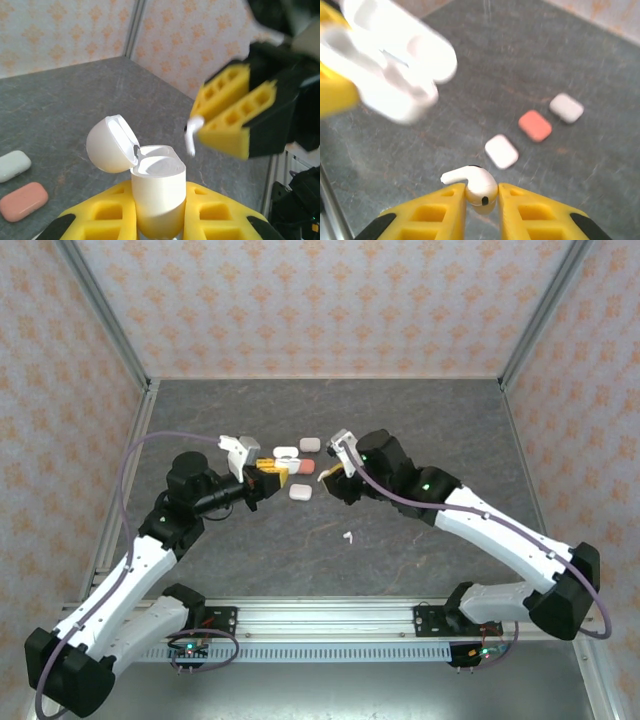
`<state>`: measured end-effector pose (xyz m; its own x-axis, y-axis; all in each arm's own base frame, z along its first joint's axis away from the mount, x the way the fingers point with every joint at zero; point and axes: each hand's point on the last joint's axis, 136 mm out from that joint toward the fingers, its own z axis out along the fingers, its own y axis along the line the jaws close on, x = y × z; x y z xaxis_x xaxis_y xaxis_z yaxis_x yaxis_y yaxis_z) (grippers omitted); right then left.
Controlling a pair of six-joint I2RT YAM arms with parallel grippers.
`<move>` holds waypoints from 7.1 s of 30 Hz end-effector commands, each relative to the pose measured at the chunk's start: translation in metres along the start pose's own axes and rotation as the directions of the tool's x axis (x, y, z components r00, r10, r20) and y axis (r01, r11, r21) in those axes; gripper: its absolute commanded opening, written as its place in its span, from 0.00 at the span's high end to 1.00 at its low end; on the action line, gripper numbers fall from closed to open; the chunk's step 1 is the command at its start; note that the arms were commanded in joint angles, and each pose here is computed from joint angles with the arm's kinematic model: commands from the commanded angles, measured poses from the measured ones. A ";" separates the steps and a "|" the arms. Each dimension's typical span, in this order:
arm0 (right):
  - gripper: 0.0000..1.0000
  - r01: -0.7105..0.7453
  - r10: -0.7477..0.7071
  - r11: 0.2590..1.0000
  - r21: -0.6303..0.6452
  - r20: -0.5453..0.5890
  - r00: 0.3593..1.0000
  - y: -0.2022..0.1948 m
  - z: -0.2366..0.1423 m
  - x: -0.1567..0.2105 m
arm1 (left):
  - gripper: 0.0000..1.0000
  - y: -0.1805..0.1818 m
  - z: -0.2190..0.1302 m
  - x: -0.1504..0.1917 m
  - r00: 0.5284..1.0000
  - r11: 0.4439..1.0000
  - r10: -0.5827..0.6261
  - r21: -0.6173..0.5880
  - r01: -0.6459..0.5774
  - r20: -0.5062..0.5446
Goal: Insert the wireless bluetooth earbuds into the charging case
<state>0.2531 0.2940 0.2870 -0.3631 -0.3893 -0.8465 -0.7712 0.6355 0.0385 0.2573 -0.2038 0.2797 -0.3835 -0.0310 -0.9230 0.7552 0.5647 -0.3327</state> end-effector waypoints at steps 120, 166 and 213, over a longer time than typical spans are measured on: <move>0.52 -0.474 0.534 0.845 0.246 -0.422 0.733 -0.034 0.051 0.171 | 1.00 -0.036 -0.015 -0.029 0.961 0.976 0.208 0.026 -0.216 0.179; 0.76 -0.238 0.416 0.909 0.341 -0.731 0.540 -0.012 0.089 0.260 | 1.00 -0.030 -0.020 -0.027 0.962 0.978 0.209 -0.022 -0.208 0.174; 0.79 -0.003 0.001 1.000 0.008 0.203 0.979 0.019 -0.018 -0.100 | 1.00 -0.037 -0.005 -0.051 0.954 0.991 0.089 0.074 -0.114 0.286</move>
<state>0.2685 0.3282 0.3636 -0.2919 -0.2617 -0.9199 -0.7460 0.6642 0.0477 0.2515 -0.2157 0.3136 -0.2162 -0.1815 -0.9593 0.7974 0.5342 -0.2808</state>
